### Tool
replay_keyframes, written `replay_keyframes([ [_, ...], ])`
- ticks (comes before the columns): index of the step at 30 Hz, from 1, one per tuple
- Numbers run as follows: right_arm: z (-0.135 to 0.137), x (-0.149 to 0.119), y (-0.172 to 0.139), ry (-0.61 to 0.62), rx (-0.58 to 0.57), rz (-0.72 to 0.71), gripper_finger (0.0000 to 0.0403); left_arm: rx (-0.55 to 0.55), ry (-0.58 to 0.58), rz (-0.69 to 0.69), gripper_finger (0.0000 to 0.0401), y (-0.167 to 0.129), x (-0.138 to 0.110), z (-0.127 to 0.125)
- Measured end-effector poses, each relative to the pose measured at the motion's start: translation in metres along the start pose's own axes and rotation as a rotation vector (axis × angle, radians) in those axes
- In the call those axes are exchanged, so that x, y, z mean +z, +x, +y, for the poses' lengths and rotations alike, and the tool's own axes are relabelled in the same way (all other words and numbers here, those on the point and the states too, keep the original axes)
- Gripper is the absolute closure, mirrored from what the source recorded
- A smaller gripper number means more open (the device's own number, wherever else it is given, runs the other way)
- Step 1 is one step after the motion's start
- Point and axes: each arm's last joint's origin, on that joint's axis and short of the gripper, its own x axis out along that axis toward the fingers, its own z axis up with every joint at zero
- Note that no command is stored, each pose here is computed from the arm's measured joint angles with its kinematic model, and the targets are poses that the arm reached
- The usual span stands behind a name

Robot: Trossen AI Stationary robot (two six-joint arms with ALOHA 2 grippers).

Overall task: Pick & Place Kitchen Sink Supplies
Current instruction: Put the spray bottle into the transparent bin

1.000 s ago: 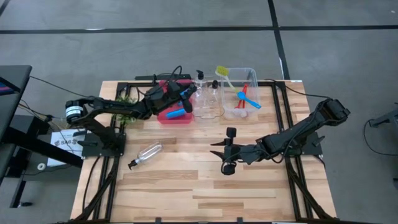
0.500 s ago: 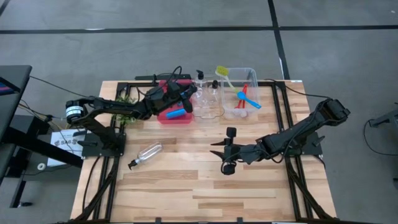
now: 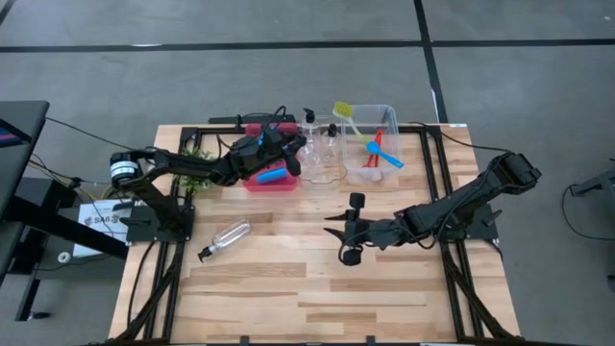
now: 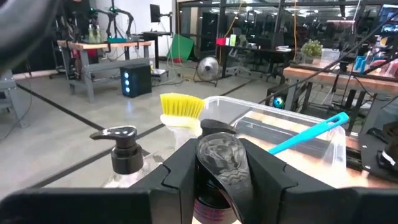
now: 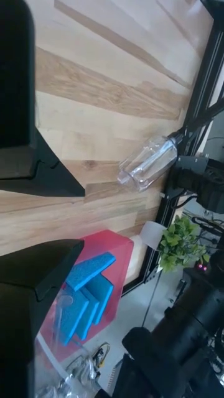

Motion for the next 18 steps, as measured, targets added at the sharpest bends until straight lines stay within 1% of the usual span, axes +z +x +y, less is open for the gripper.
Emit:
replay_keyframes([
  [7, 0.0002, -0.0004, -0.0001, -0.001, 0.002, 0.004, 0.029, 0.019, 0.022, -0.003, 0.0294, 0.0021, -0.0011, 0.0057],
  [14, 0.0002, -0.0004, -0.0001, -0.002, 0.002, 0.004, 0.029, 0.015, 0.01, 0.0, 0.0275, 0.0018, -0.0013, 0.0046],
  [18, 0.0002, -0.0004, -0.0001, -0.002, 0.002, 0.004, 0.029, 0.012, 0.0, 0.0, 0.0271, 0.0017, -0.0013, 0.004],
])
